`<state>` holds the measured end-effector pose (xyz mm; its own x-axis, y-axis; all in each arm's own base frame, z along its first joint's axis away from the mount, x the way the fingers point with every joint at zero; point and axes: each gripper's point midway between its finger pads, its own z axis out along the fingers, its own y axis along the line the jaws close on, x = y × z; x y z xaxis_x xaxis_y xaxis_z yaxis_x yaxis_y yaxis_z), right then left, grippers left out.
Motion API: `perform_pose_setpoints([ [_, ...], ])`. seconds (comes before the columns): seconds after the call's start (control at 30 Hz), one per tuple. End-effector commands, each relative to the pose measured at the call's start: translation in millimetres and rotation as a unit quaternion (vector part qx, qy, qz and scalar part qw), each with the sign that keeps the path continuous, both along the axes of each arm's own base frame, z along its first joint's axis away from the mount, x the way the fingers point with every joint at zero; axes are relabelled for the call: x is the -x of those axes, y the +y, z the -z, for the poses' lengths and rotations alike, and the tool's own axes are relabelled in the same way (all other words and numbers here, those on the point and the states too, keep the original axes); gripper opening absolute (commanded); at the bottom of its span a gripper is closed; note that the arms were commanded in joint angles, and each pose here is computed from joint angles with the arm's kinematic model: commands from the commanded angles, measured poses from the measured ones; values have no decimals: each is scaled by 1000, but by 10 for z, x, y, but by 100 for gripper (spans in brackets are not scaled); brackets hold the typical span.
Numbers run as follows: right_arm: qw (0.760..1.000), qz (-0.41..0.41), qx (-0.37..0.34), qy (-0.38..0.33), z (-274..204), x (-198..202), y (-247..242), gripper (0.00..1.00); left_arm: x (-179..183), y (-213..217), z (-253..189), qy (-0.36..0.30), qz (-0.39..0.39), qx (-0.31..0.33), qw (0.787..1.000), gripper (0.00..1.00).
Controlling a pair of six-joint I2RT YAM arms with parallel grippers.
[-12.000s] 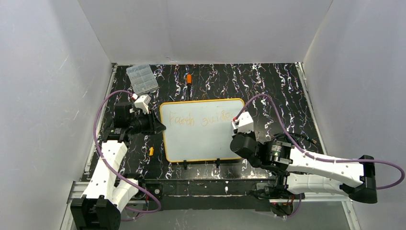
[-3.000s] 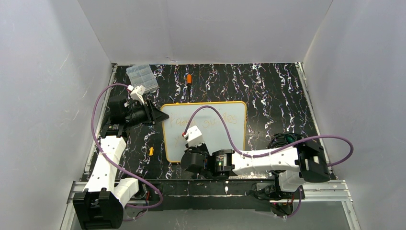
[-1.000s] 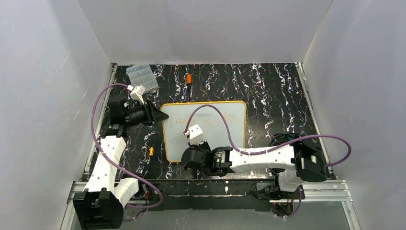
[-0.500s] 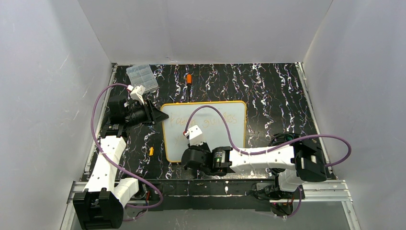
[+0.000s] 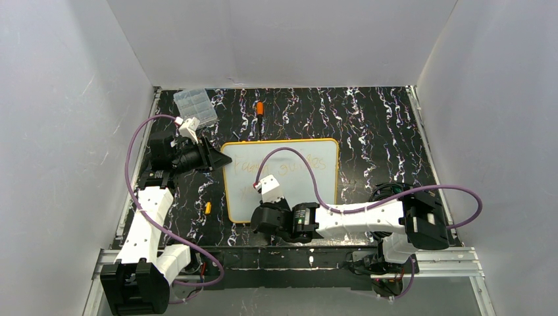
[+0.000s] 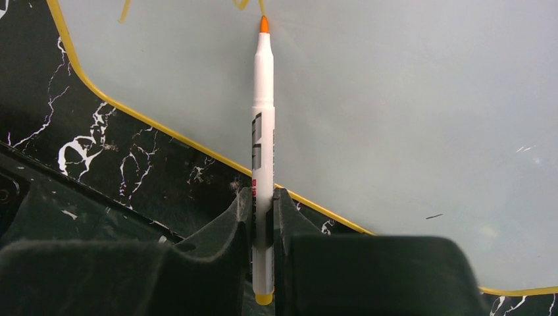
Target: Write a sentence on the whiteboard
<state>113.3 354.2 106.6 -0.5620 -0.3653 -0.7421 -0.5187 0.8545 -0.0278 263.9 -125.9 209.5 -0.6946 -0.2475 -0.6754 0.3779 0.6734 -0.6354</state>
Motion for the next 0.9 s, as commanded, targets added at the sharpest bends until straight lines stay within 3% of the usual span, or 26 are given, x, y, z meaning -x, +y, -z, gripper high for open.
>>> perform_pose_setpoints([
  [0.0,1000,15,2,-6,-41,-31,-87,1,65,-40,-68,-11,15,5,1000,33],
  [0.3,997,3,-66,-44,-421,-56,-6,1,65,-38,-68,-12,14,4,1000,33],
  [0.87,998,18,-45,-48,-455,-222,47,1,65,-40,-66,-11,15,5,1000,33],
])
